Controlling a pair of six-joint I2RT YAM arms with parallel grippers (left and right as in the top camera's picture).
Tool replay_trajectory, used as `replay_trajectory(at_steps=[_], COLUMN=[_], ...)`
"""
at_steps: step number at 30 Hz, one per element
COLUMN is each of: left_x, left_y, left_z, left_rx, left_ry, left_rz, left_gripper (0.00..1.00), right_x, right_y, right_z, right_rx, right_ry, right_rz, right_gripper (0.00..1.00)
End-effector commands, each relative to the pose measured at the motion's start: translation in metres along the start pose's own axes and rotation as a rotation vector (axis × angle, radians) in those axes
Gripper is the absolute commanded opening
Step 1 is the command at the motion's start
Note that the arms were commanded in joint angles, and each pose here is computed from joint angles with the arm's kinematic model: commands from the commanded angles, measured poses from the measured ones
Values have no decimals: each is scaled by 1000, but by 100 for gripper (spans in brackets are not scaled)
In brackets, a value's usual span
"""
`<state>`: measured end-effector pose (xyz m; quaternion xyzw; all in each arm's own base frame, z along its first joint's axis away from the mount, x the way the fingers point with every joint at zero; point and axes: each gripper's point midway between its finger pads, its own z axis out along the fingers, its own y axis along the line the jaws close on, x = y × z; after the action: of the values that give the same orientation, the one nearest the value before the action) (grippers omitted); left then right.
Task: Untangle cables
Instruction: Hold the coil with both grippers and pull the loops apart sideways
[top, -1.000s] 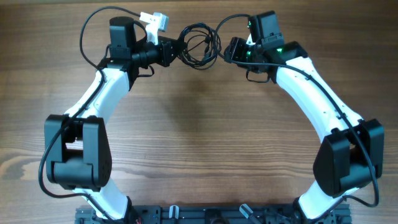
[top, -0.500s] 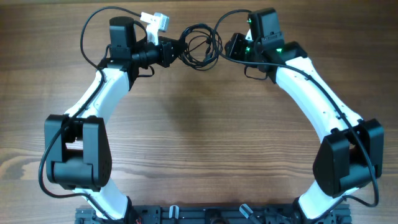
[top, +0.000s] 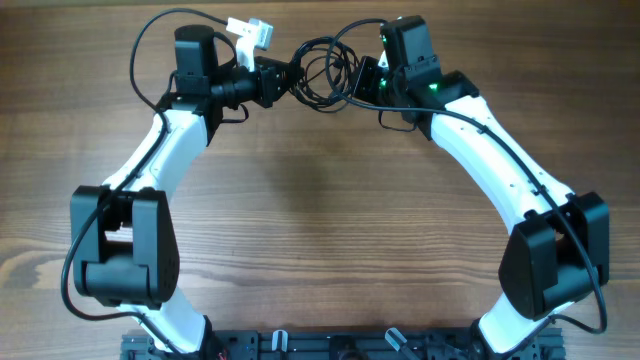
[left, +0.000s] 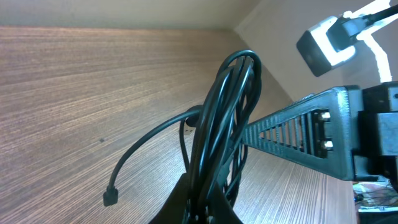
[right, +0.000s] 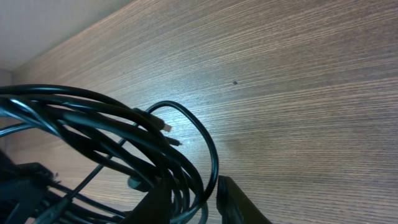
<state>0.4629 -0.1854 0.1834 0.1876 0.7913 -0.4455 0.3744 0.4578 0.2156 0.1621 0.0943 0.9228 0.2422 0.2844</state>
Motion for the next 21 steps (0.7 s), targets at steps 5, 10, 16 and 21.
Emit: replay_trajectory(at_steps=[5,10,16,21], left_x=[-19,-19,-18,-18], left_y=[-21,-21,-25,-28], left_z=[-10,-10,-10,-10], left_rx=[42,43,62,82], left_ry=[-36,-35,-31,-28], left_rz=[46,45,39,41], left_gripper=[4,4,4,4], right_x=[6,6,5,2], right_y=[-8,-7,-7,-5], right_z=[12,12,12,12], right_rx=[30,29,28,19], right_ry=[14,12,7,-3], right_rz=[11,14,26,26], right_gripper=[22,20,20,19])
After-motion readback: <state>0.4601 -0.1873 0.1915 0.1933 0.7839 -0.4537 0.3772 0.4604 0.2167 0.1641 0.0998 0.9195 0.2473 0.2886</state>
